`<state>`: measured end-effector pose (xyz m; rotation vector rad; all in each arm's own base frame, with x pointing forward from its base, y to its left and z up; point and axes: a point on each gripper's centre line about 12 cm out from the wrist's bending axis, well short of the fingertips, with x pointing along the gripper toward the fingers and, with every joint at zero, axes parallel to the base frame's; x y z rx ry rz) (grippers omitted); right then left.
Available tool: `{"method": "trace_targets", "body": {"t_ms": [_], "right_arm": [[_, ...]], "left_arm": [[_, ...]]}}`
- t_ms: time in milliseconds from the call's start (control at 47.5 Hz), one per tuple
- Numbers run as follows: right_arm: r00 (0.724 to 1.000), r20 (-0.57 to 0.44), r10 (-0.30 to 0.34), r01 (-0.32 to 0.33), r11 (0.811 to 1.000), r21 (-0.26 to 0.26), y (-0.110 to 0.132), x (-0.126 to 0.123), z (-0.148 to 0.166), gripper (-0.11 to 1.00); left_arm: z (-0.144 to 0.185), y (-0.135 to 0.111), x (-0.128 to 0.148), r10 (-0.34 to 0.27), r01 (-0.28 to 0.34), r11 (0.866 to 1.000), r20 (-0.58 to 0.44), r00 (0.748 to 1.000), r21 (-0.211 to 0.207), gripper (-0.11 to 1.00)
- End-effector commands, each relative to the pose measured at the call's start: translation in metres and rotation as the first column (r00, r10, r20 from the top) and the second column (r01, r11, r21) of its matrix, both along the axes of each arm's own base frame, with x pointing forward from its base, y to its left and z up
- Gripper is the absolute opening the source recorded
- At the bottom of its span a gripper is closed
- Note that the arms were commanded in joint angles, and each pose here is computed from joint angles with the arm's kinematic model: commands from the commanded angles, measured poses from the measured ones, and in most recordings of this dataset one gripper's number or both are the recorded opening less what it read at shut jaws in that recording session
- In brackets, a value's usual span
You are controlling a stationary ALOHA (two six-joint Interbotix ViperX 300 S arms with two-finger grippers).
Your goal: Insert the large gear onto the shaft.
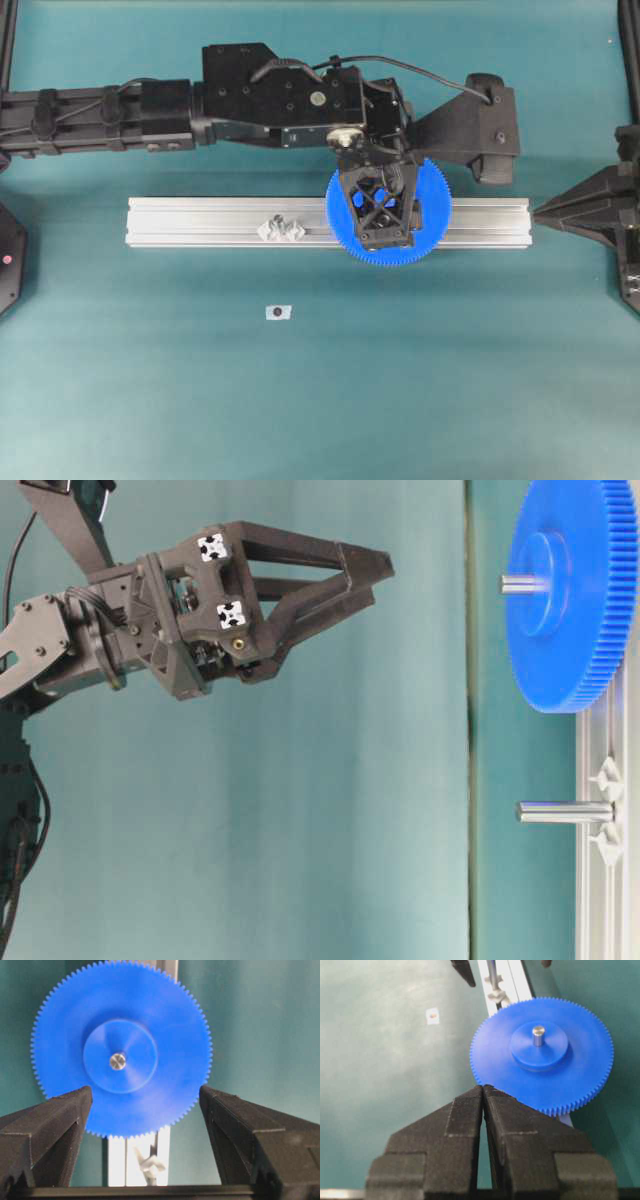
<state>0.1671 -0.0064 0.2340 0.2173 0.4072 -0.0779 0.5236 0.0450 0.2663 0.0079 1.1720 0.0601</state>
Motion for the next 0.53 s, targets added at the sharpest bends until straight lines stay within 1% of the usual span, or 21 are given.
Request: {"method": "trace_targets", "body": {"t_ms": [0,358,506], "right_arm": [[1.0,0.02,-0.007,0.007,1.0,0.008,-0.001,0.002,0.007,0.12],[1.0,0.019,-0.005,0.005,1.0,0.008,0.0,0.002,0.006,0.12],[1.0,0.02,-0.005,0.005,1.0,0.008,0.0,0.001,0.006,0.12]], "left_arm": [[0.018,-0.002,0.0,-0.003,0.003,1.0,0.046,0.999,0.005,0.83],[0.015,-0.001,0.0,-0.002,0.002,1.0,0.04,0.999,0.004,0.83],[0.007,-0.001,0.002,-0.002,0.002,1.0,0.024,1.0,0.003,0.83]]}}
